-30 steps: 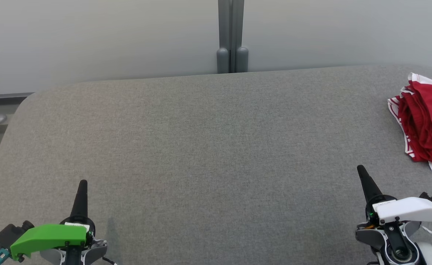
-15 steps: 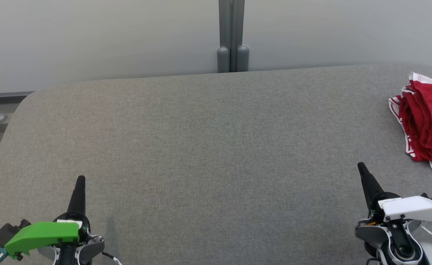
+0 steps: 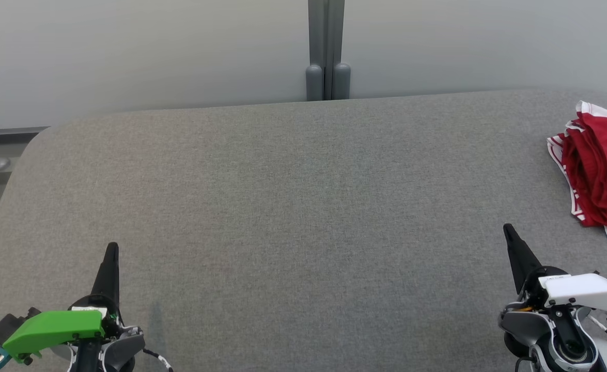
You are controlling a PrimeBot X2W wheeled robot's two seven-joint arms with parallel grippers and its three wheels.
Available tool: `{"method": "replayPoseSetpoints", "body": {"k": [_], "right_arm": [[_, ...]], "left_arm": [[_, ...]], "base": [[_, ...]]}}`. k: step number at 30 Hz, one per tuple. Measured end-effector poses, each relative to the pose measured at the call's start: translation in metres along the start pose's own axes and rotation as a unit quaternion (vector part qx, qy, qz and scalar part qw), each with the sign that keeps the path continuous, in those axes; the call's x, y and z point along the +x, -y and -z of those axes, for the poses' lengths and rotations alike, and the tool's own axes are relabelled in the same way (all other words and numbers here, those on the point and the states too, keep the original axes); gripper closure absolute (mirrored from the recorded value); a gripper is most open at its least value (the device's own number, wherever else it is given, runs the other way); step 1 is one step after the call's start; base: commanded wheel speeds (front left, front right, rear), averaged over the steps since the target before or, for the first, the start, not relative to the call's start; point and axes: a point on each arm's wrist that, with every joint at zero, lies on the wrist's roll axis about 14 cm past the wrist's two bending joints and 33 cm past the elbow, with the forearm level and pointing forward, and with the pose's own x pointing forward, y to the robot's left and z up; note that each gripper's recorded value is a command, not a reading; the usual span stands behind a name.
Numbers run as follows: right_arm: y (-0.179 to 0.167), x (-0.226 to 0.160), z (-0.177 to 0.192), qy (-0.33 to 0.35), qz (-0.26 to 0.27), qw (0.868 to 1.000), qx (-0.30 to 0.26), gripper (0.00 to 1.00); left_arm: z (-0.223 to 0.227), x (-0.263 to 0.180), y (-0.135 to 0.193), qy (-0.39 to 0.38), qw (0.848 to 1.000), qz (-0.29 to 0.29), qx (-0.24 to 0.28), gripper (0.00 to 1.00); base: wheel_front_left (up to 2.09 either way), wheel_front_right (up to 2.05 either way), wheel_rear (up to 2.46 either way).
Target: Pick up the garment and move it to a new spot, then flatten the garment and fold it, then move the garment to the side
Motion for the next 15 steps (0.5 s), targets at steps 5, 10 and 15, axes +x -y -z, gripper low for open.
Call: {"method": "replayPoseSetpoints", "body": {"k": [5, 10, 15], "right_arm": [[-0.0014, 0.001, -0.0006, 0.002, -0.003, 1.0, 0.017, 1.0], [-0.0038, 0.0026, -0.0005, 0.002, -0.007, 0.999, 0.034, 1.0], [-0.0041, 0.0028, -0.0007, 0.002, -0.008, 0.999, 0.042, 1.0]], "left_arm": [[-0.0008, 0.0004, 0.0016, 0.0, 1.0, 0.003, -0.016, 1.0], [-0.0017, 0.0012, 0.004, 0.0, 1.0, 0.008, -0.03, 1.0], [-0.0026, 0.0015, 0.0053, 0.001, 0.999, 0.011, -0.039, 1.0]], "base": [[0.0, 0.0, 0.0], [0.0, 0.0, 0.0], [0.0, 0.0, 0.0]]}}
